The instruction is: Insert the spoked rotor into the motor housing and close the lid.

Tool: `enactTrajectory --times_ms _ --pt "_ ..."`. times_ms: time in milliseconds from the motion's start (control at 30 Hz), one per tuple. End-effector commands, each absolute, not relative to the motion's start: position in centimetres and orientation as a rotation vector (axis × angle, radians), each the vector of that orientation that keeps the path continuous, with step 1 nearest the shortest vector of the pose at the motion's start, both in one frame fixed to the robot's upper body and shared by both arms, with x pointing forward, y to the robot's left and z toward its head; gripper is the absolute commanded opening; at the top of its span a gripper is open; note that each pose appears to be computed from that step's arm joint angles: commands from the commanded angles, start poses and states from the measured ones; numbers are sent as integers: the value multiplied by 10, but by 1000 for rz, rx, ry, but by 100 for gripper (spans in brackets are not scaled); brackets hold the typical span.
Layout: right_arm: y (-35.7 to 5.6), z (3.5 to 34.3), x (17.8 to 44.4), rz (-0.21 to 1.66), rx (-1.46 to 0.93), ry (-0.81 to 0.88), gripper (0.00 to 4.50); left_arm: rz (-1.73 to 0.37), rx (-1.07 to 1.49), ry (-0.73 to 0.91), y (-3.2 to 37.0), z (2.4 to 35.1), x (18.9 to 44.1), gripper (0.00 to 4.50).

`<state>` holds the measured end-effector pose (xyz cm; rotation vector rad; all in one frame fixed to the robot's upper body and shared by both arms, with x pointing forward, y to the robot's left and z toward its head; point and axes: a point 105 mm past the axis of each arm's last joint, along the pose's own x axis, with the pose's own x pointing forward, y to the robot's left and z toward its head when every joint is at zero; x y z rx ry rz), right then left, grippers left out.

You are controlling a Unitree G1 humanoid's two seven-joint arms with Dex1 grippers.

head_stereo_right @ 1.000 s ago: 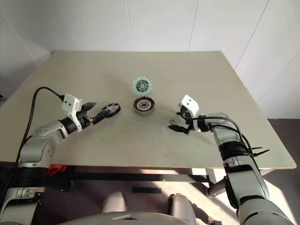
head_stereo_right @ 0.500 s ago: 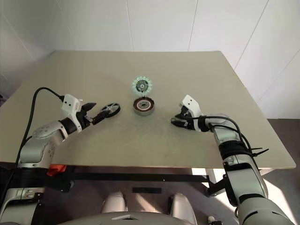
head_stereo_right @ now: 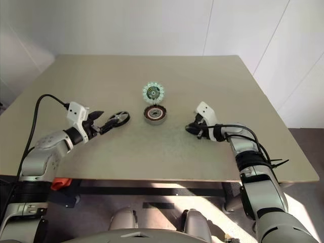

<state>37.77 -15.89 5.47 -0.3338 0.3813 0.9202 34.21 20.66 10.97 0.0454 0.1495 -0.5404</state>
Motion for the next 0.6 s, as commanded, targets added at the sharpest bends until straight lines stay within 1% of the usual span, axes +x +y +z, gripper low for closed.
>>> enactTrajectory --times_ms 33,100,300,600 --pt "-161 86 398 852 -359 274 65 -527 71 104 211 123 344 445" --pt "-164 91 405 816 -357 261 65 -527 71 105 210 122 344 445" --pt "-181 86 417 718 -412 289 65 -527 72 104 209 123 344 445" --pt "-190 79 420 668 -387 348 65 -519 75 105 211 123 344 445"
